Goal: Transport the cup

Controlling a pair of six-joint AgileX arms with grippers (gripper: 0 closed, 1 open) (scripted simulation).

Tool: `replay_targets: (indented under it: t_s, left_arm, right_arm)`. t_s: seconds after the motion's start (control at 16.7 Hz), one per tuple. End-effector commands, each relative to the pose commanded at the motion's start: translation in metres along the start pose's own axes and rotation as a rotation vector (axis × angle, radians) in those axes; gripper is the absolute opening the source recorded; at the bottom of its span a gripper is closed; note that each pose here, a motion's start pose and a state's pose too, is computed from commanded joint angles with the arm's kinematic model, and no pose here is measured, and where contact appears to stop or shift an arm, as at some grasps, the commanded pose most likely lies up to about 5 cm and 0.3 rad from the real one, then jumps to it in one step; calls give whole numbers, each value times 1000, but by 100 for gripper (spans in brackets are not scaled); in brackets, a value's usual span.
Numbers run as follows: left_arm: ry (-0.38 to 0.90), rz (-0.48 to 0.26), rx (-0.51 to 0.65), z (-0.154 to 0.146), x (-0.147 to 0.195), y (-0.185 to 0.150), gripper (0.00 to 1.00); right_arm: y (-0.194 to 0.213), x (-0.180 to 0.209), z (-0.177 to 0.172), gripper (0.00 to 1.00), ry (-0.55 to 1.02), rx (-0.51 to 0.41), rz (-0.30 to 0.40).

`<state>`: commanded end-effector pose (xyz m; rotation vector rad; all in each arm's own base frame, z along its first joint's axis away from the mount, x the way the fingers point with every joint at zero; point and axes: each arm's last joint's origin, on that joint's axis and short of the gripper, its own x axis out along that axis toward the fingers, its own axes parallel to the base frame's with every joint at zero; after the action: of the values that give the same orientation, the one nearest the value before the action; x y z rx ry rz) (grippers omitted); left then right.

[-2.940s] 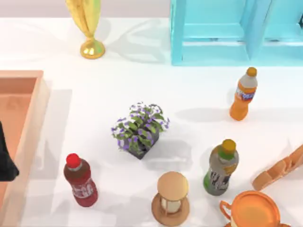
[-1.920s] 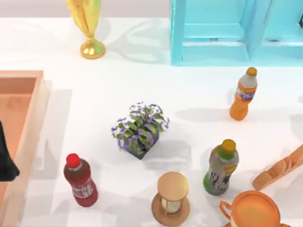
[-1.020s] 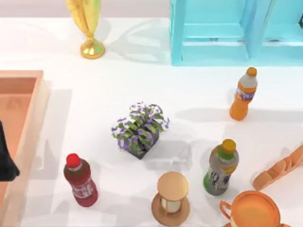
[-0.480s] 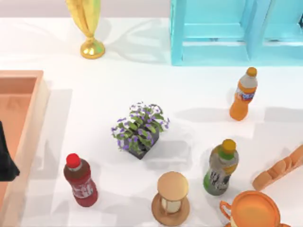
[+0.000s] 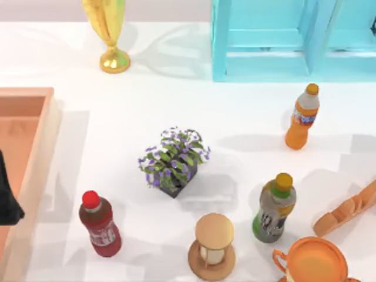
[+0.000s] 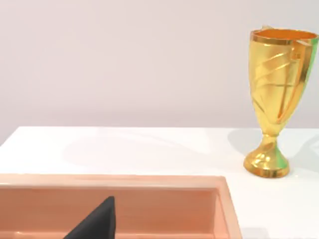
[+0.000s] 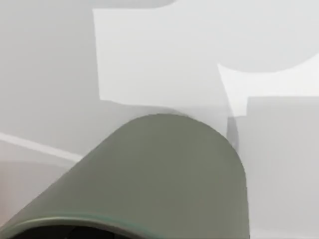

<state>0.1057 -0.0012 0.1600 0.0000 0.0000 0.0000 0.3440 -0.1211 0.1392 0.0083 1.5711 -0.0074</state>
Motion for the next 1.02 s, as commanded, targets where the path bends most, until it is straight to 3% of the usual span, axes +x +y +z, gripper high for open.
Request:
replay_targets:
  t_s: [0.78,1.02]
  left_arm:
    - [0,0,0,0,0,0,100]
    - [0,0,0,0,0,0,100]
  right_arm:
    - [0,0,0,2,0,0,0]
    - [0,0,0,0,0,0,0]
